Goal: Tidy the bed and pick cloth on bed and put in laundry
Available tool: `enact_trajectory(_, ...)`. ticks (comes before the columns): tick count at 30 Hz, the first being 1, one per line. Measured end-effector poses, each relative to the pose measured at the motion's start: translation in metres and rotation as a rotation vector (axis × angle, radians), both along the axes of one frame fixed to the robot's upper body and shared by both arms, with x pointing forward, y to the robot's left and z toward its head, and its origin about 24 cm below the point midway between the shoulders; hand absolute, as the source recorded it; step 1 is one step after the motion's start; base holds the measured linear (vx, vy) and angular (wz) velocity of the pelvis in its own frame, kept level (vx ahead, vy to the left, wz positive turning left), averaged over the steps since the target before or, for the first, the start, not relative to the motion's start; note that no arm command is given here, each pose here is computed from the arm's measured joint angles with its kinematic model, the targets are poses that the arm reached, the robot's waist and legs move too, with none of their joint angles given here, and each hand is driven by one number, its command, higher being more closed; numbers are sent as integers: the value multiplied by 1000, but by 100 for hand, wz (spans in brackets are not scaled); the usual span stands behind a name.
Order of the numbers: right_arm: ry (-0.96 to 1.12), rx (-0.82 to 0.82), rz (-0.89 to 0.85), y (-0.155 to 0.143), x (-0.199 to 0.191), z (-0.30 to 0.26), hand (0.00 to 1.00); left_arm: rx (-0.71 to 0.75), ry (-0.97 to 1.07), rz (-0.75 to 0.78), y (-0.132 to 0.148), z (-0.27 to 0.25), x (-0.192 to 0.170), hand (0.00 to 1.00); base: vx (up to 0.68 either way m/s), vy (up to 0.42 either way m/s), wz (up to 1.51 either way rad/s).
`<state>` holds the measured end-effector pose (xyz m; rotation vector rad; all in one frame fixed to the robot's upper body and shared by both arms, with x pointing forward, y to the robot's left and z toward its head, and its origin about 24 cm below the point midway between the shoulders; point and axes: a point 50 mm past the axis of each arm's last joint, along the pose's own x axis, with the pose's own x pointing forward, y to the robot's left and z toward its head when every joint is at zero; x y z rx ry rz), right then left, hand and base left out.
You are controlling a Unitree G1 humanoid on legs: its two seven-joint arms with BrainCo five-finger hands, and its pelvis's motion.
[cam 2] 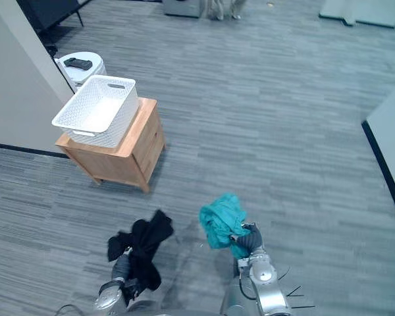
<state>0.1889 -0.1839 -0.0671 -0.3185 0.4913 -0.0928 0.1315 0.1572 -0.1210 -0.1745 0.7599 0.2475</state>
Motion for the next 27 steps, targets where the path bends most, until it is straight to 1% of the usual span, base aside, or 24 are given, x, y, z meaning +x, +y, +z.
enact_trajectory(2, 1, -23, -6, -8, 2, 1, 100, -46, 3, 16, -13, -1, -3, 100, 418, -498, 35)
enact_trajectory(4, 9, -24, 15, -4, 1, 0, 100, -56, -2, 21, -14, -1, -2, 100, 383, -421, 26)
enact_trajectory(7, 8, -14, 24, 0, 2, 0, 100, -55, -13, 46, -8, 1, -5, 100, 396, -266, -3)
enact_trajectory(9, -4, -19, 22, -1, 5, 2, 100, -42, -85, 74, 0, 13, 6, 100, 318, -75, -3)
enact_trajectory(12, -28, -25, 18, -4, 11, 7, 100, -32, -205, 90, 6, 34, 25, 100, 448, 77, 32)
enact_trajectory(14, -41, -36, 20, -7, 13, 10, 100, -31, -249, 92, 6, 42, 31, 100, 479, 140, 60)
enact_trajectory(18, -120, -45, 32, -4, 33, 26, 100, -7, -340, 152, 15, 59, 47, 100, 497, 173, 104)
enact_trajectory(23, -188, -15, 91, 16, 46, 36, 100, 34, -330, 182, 26, 59, 35, 100, 345, 171, 96)
enact_trajectory(27, -164, 7, 110, 24, 39, 30, 100, 73, -309, 167, 30, 57, 29, 100, 273, 19, 137)
